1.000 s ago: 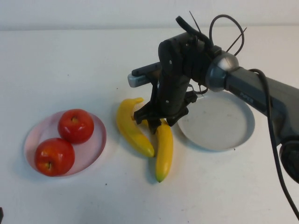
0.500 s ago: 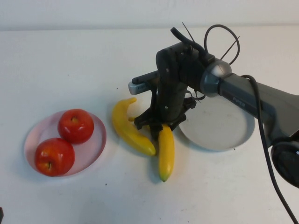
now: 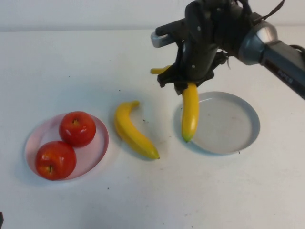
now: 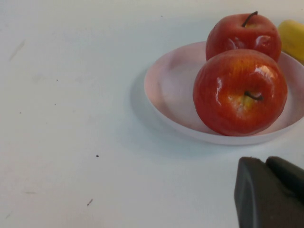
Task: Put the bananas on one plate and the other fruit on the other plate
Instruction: Put another type of fruit in the right plate
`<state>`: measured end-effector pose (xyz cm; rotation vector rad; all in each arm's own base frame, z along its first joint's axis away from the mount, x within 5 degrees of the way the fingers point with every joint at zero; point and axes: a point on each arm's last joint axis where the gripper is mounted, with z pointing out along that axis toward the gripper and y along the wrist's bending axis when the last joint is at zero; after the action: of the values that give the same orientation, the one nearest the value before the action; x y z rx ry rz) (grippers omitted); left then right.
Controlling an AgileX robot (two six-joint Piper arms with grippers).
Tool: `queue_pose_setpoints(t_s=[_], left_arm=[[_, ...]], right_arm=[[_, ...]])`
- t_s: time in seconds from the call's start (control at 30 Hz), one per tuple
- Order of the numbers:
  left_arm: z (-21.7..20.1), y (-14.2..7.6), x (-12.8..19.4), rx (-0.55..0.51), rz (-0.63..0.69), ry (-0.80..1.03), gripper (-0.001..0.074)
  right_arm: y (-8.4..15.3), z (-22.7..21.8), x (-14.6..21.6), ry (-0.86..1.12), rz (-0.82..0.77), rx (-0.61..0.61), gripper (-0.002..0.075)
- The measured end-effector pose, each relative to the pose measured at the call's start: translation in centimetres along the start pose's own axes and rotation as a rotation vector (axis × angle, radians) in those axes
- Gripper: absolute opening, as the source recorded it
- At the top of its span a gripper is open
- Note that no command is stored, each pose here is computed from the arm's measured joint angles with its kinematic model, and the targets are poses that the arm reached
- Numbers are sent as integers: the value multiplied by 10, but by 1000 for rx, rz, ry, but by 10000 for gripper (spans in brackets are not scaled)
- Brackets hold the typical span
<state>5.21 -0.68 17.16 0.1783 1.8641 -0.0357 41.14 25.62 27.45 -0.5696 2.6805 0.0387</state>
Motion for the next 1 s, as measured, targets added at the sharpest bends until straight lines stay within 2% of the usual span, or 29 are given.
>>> queue_pose_setpoints(t_s=[0.13, 0.23, 0.37, 0.6, 0.8, 1.0], left_arm=[[0, 0, 0, 0, 0, 0, 3], [0, 0, 0, 0, 0, 0, 3], [0, 0, 0, 0, 0, 0, 3], [0, 0, 0, 0, 0, 0, 3], [0, 0, 0, 0, 0, 0, 3], [0, 0, 0, 0, 0, 0, 2]], right_arm=[[-35, 15, 13, 83, 59, 40, 305], [-53, 31, 30, 169, 92, 61, 304], [-72, 44, 44, 235, 158, 80, 304], [-98, 49, 47, 249, 206, 115, 304], [-108, 49, 48, 250, 228, 126, 305], [-106, 50, 48, 254, 239, 105, 403]])
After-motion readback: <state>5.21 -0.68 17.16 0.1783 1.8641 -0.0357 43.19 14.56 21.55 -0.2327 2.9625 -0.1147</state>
